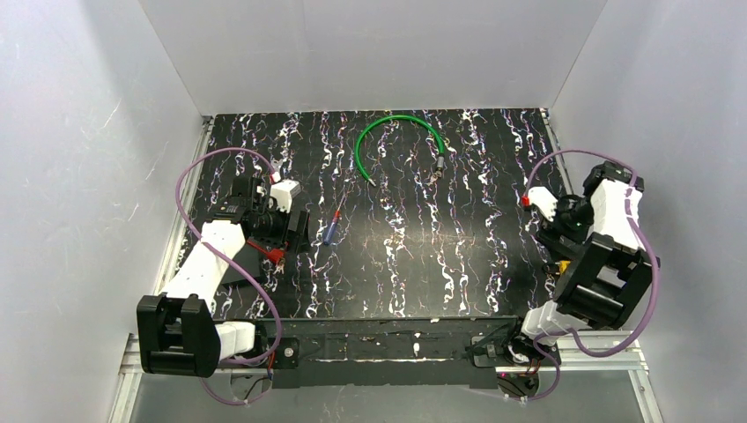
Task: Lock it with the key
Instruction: Pick up the lock from the corner of the board.
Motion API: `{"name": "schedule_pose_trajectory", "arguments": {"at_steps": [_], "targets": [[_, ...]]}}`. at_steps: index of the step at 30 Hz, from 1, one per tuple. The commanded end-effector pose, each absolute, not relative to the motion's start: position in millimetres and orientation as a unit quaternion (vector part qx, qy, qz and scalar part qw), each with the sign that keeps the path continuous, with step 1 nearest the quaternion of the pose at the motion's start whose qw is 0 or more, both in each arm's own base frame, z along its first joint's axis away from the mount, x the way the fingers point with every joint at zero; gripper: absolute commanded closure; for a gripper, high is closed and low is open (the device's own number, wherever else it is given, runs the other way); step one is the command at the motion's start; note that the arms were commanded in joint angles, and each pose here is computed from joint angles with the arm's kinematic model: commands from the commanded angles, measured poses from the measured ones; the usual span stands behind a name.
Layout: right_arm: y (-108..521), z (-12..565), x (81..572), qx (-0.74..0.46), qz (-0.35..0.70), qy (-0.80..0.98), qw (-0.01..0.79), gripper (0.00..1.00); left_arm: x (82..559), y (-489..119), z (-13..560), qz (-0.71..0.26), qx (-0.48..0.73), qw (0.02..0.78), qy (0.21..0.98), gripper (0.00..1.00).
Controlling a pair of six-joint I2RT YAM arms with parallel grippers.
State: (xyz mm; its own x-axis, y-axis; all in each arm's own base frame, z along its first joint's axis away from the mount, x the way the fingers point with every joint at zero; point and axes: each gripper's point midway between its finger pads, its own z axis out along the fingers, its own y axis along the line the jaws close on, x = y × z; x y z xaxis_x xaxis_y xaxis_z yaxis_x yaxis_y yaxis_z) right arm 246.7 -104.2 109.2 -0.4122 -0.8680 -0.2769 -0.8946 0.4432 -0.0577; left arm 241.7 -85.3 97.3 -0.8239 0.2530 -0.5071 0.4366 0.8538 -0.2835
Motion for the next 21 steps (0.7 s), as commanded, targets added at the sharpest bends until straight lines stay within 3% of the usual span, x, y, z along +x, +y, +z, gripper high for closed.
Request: {"name": "schedule_pose_trajectory", "arguments": {"at_steps": [1,21], "targets": [[-118.9,100.5,215.8,-0.581,0.097,0.804,0.076,0.07,237.1,-93.2,106.7,-0.218,0.201,0.237,0.925,0.01],[-160.0,49.0,207.8,-0.628,0.058,0.775,0.042,0.11,234.3,-105.0,115.7,-0.254,0.213,0.231,0.915,0.01]]}}
